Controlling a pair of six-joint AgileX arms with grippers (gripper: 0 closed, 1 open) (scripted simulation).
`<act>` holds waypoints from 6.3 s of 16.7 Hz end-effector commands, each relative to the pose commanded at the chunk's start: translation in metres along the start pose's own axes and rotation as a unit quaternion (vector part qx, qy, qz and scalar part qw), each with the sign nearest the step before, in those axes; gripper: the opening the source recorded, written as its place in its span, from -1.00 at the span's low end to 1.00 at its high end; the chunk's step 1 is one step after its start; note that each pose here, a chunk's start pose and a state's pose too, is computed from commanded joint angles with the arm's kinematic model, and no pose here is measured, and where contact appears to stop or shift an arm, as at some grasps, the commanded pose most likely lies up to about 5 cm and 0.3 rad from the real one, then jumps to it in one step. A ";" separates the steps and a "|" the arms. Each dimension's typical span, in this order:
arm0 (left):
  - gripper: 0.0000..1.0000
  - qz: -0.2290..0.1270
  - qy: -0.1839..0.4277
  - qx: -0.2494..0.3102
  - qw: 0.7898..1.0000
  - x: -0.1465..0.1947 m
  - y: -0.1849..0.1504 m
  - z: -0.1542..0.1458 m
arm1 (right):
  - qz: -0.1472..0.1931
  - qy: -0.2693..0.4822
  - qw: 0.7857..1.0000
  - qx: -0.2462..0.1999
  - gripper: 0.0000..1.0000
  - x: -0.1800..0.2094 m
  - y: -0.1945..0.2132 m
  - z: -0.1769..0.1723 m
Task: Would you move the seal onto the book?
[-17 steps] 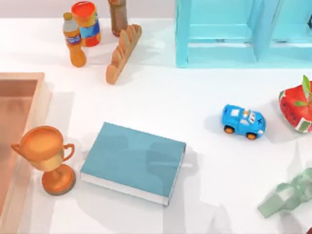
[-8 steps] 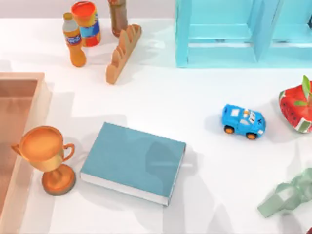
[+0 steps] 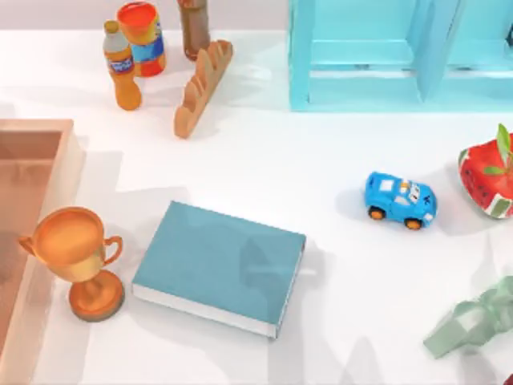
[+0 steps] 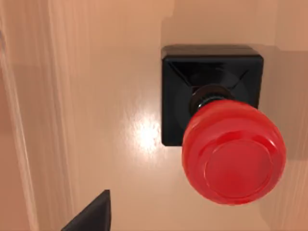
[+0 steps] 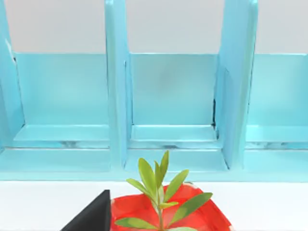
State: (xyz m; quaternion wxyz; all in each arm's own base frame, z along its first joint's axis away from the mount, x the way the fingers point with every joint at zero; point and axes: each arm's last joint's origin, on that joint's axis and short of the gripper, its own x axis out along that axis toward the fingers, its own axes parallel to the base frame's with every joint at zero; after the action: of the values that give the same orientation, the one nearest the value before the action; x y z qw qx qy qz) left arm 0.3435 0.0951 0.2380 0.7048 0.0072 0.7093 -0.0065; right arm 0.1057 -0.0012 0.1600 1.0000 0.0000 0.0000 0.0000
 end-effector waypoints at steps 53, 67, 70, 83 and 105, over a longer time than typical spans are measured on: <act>-1.00 0.001 -0.002 0.001 1.000 -0.070 -0.149 -0.001 | 0.000 0.000 1.000 0.000 1.00 0.000 0.000 0.000; -1.00 0.009 -0.052 0.129 0.990 -0.027 -0.296 0.000 | 0.000 0.000 1.000 0.000 1.00 0.000 0.000 0.000; -1.00 0.006 -0.046 0.097 0.994 -0.017 -0.311 -0.013 | 0.000 0.000 1.000 0.000 1.00 0.000 0.000 0.000; -1.00 -0.002 -0.004 0.000 1.000 0.015 -0.326 -0.037 | 0.000 0.000 1.000 0.000 1.00 0.000 0.000 0.000; 1.00 -0.003 -0.005 0.001 1.000 0.012 -0.327 -0.038 | 0.000 0.000 1.000 0.000 1.00 0.000 0.000 0.000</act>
State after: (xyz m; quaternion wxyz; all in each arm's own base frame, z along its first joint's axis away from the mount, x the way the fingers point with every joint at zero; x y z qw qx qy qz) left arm 0.2994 -0.2307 0.2258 0.7080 0.0059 0.7061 -0.0090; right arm 0.1057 -0.0012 0.1600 1.0000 0.0000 0.0000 0.0000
